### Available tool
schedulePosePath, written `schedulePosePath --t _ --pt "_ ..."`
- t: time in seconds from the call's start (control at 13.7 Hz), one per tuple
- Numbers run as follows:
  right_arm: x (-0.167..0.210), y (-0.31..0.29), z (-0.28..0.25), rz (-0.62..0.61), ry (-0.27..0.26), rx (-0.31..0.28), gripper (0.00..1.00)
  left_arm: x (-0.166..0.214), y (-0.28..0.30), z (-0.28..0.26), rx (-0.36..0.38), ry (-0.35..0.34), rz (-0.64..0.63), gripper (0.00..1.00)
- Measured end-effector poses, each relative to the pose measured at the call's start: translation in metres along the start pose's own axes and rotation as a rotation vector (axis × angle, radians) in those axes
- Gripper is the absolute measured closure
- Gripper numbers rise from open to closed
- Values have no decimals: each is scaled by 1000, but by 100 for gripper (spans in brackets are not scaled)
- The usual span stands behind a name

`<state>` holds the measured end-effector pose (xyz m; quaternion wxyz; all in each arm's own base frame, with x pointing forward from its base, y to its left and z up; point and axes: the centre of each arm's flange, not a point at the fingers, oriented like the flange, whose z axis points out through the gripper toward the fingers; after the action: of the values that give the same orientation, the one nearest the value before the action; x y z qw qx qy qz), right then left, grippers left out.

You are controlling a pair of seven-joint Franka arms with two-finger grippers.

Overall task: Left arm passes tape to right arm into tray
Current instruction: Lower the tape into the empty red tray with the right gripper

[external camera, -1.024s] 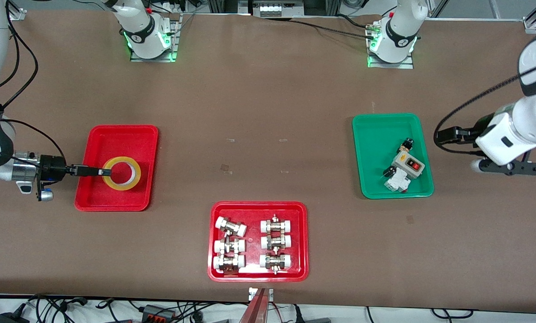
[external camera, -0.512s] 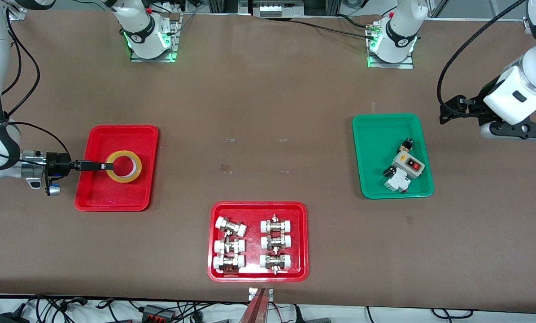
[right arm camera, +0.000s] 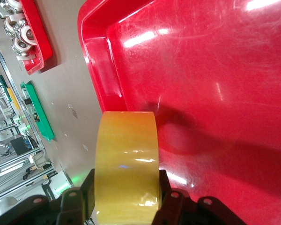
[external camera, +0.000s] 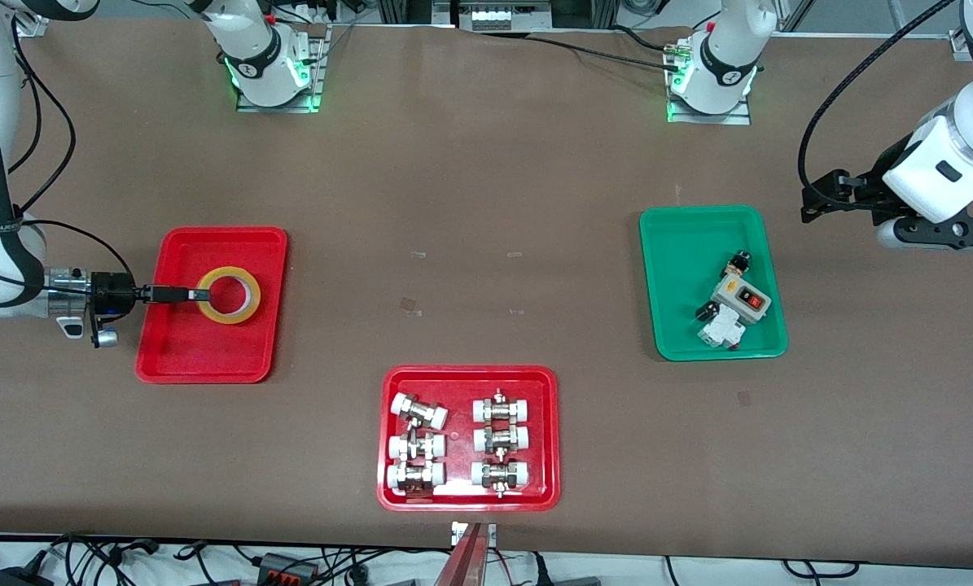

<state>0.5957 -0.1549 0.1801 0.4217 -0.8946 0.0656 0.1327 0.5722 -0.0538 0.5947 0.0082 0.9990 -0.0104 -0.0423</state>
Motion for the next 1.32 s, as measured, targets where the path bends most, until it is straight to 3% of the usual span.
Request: schedulePosePath --t 0.07,0.29,0.37,0.44,1.02,1.32 --pt "0 0 0 -1 0 0 41 0 -1 0 0 0 -1 0" --pt "0 -2 1 -15 -7 -9 11 0 -2 0 0 -1 -3 0" --pt "1 -2 0 -27 -15 -33 3 0 -2 0 0 -1 -3 0" --pt "3 -3 -1 -43 -19 -74 0 0 -2 1 0 -3 -3 0" --pt "20 -49 4 -215 -72 -406 0 0 2 2 0 -5 4 0" --pt "22 -63 5 -272 -87 -483 0 1 3 2 0 -4 5 0"
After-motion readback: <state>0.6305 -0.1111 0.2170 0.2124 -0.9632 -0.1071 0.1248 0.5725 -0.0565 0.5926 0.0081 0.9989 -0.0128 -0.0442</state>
